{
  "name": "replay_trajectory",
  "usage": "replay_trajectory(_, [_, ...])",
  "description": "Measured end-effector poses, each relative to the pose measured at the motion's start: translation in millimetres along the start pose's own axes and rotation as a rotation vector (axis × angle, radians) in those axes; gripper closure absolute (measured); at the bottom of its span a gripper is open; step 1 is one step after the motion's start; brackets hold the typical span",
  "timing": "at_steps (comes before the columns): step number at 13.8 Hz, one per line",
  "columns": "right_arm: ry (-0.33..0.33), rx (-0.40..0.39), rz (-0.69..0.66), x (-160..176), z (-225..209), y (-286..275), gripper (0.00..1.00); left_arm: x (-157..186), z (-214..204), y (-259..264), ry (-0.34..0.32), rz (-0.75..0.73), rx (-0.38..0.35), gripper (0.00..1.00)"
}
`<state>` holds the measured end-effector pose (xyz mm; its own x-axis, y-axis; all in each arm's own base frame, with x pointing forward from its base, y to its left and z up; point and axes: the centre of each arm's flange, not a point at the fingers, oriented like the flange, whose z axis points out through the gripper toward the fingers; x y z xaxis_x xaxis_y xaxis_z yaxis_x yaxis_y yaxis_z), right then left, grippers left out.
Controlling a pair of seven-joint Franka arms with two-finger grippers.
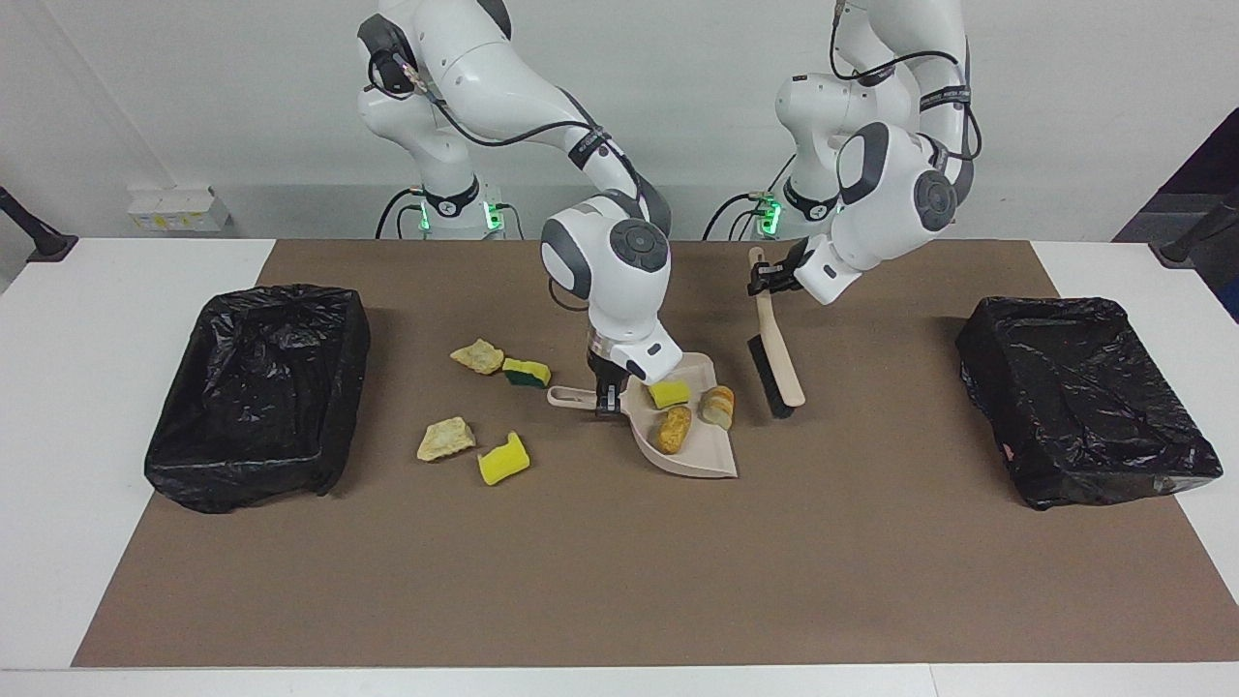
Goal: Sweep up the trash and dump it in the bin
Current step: 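Sweep the tan pieces into the dustpan with the left gripper, then carry the dustpan with the right gripper and tip it over the bin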
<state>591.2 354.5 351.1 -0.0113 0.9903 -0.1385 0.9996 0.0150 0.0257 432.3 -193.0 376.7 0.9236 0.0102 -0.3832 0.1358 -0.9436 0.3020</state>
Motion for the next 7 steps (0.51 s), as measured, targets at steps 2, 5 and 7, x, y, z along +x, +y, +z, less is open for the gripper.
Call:
replay_trajectory(2, [0.0, 0.0, 0.0, 0, 0, 0, 0.68, -11, 27, 18, -0.001, 0.045, 0.029, 0.74])
replay_trajectory(5, [0.0, 0.0, 0.0, 0, 0, 0, 0.68, -23, 38, 41, 0.0, 0.1, 0.046, 0.74])
replay_trajectory(7, [0.0, 0.0, 0.0, 0, 0, 0, 0.68, -27, 34, 58, 0.015, 0.133, 0.04, 0.74])
